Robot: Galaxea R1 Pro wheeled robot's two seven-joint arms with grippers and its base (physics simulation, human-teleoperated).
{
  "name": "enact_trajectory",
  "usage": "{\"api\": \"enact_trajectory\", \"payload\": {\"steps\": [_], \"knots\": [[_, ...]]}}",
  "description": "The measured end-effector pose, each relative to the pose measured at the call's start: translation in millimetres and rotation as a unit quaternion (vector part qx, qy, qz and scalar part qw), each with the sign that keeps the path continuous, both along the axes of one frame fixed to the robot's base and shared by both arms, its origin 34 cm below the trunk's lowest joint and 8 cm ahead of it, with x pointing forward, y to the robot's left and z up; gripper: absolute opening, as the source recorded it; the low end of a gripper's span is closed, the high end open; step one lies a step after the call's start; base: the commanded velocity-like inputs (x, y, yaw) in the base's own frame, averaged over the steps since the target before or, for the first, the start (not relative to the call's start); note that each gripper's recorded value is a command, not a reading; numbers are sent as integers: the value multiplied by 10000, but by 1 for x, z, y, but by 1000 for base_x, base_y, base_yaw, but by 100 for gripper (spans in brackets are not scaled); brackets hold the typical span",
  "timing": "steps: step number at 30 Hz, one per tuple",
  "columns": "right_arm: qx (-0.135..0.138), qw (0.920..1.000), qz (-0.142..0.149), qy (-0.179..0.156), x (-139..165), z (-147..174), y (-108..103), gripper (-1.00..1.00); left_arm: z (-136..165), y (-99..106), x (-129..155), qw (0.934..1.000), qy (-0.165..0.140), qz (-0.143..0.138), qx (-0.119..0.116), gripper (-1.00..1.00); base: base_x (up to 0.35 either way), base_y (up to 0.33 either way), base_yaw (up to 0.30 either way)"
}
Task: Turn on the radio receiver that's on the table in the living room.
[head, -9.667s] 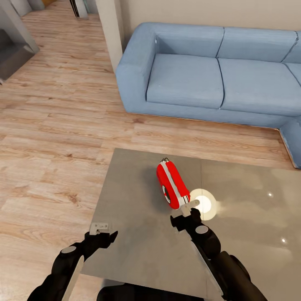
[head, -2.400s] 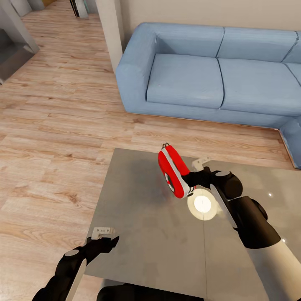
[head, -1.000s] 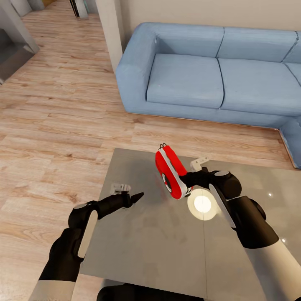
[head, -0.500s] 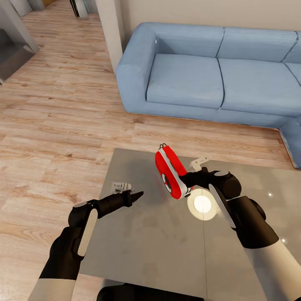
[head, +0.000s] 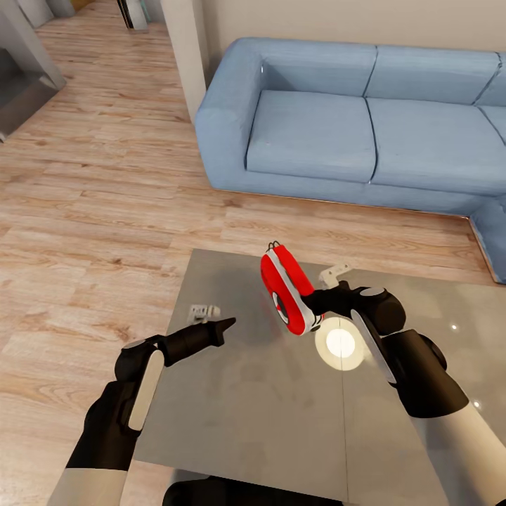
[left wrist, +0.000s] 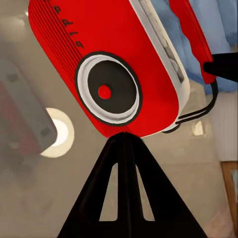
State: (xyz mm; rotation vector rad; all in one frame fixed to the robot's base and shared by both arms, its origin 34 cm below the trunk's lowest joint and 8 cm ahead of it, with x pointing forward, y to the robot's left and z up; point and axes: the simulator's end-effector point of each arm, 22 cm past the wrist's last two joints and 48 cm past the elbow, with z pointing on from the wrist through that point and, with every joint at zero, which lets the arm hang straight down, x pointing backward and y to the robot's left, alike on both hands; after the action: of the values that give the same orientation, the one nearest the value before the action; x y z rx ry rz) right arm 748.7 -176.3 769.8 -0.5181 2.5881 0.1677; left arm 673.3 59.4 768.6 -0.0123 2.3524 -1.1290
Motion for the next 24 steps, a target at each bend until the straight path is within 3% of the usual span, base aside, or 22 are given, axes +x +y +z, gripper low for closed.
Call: {"api": "enact_trajectory", "payload": {"steps": [7,13,24], "knots": [[15,10000,29,8,0,0,0,-100,9,-14,4,9998,-33,24,-180,-100,0,0,0],[621,9970,375,262,-15,3,30,-100,19,-28,4,9991,-64,-20,-412,-100,0,0,0],[842,9942,561,360,-22,5,42,-100,21,-31,2,9988,-64,-62,-474,-100,0,0,0]]}}
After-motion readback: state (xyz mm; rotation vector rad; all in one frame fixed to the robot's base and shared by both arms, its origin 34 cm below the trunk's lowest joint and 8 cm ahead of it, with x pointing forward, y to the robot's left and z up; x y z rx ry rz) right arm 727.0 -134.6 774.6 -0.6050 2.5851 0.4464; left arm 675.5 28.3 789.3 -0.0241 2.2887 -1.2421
